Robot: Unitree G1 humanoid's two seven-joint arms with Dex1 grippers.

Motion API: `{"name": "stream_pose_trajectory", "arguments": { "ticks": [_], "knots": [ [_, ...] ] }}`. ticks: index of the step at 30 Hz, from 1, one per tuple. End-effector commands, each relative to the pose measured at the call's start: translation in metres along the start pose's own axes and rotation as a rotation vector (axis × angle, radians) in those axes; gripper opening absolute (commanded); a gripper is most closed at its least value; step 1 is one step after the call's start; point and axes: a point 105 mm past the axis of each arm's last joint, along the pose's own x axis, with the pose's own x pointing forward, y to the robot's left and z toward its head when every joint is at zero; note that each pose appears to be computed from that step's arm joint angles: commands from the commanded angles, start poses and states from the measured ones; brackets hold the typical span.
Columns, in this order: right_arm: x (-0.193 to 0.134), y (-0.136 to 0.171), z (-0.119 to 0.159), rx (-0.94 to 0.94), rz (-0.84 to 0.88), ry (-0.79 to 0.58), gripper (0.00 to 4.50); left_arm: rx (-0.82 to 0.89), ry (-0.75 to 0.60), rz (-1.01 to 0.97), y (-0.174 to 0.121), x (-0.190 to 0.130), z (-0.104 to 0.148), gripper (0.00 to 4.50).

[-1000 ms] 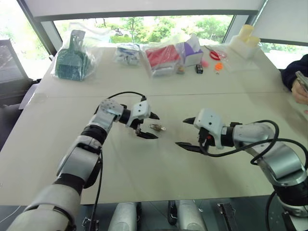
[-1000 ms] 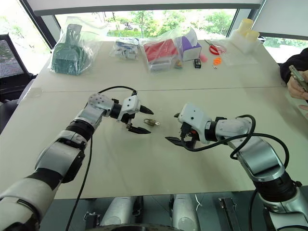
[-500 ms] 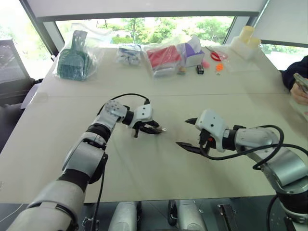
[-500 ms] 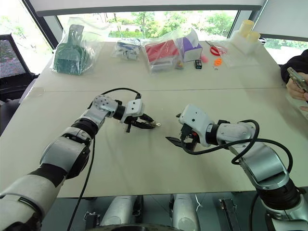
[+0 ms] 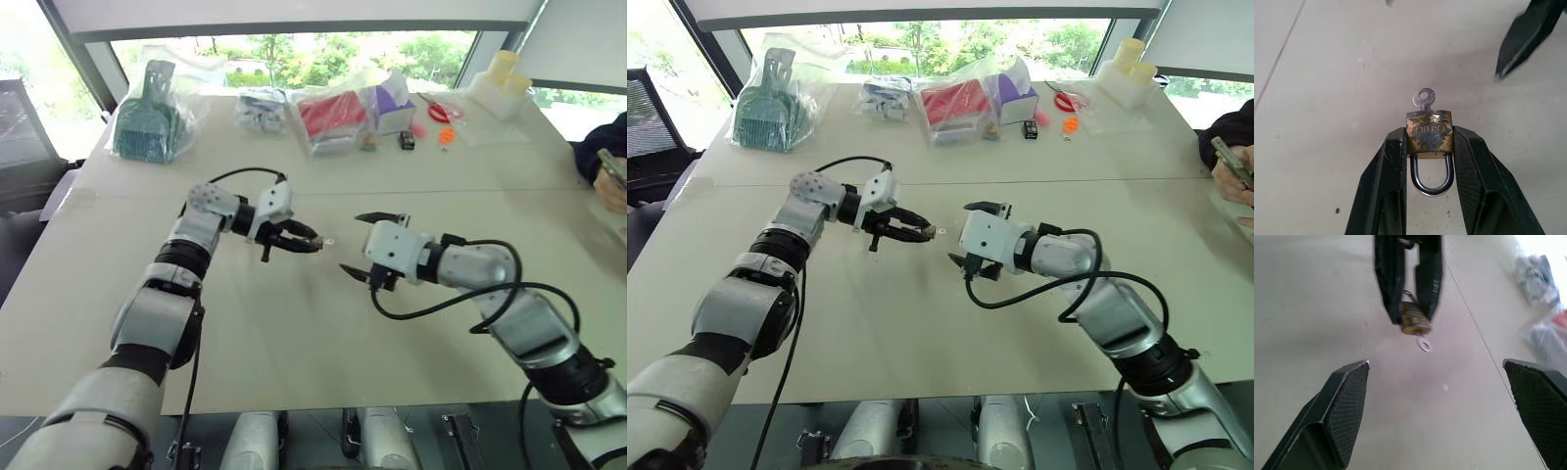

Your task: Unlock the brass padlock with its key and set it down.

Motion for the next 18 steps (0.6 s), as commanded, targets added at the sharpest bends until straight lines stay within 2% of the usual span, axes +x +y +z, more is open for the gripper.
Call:
{"name": "stream_pose_trajectory", "arguments": {
  "ticks": [1, 12, 15, 18],
  "knots": [
    [0.011, -0.001, 0.012, -0.145, -0.038, -0.047, 4.5, 0.014, -0.049, -0.003, -0.005, -0.008, 0.014, 0.74],
    [0.023, -0.009, 0.019, -0.22, -0.098, -0.094, 4.5, 0.009, -0.049, 0.022, -0.016, -0.011, 0.019, 0.74],
    [0.024, -0.01, 0.02, -0.239, -0.098, -0.102, 3.65, 0.019, -0.043, 0.024, -0.017, -0.011, 0.019, 0.74],
    [0.024, -0.01, 0.021, -0.251, -0.094, -0.104, 2.06, 0.025, -0.035, 0.027, -0.017, -0.01, 0.018, 0.74]
  ]
}}
